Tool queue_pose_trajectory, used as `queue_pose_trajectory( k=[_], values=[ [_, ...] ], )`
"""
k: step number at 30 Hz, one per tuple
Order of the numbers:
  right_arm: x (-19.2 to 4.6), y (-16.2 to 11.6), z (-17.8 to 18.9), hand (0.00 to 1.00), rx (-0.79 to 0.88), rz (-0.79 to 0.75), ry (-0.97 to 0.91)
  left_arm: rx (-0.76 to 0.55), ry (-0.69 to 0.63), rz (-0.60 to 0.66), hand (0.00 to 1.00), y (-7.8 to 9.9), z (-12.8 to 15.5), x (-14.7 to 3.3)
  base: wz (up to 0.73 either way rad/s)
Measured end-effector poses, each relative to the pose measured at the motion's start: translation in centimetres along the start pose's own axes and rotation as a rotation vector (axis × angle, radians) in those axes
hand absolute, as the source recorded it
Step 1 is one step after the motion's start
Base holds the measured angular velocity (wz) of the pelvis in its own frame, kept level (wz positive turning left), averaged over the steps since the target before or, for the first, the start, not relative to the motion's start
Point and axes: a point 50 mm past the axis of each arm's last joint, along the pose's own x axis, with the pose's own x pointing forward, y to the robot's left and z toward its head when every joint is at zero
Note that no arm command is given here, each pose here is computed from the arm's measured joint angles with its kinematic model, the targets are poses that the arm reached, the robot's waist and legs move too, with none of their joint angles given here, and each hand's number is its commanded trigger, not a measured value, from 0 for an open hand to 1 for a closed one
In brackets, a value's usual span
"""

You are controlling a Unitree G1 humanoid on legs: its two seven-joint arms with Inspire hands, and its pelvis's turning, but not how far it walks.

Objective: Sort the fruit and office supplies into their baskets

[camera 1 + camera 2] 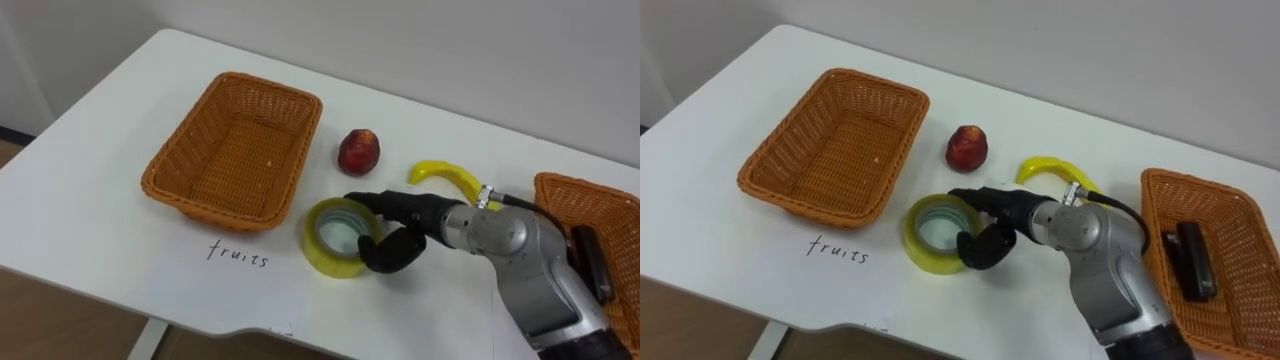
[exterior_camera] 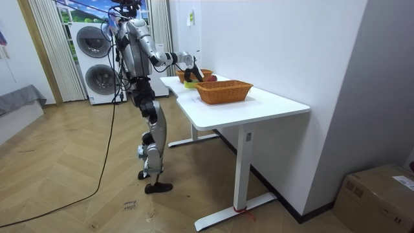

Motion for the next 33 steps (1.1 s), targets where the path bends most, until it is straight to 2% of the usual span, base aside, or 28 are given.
queue_pose_trajectory(
  k=[1, 2, 13, 33],
  values=[
    [0.00, 0.00, -0.01, 0.64, 0.001, 0.000, 0.001, 0.000, -0.001, 0.000, 0.00, 0.01, 0.03, 0.00, 0.00],
    [0.01, 0.01, -0.02, 1.00, 0.003, 0.000, 0.001, -0.001, -0.004, 0.001, 0.00, 0.01, 0.10, -0.01, 0.00],
    [-0.05, -0.93, 0.30, 1.00, 0.017, -0.065, -0.004, 0.020, 0.005, 0.001, 0.00, -0.10, -0.02, -0.04, 0.00],
    [0.56, 0.03, -0.53, 1.00, 0.004, -0.009, 0.045, 0.022, 0.020, -0.001, 0.00, -0.07, -0.28, -0.01, 0.00]
  ],
)
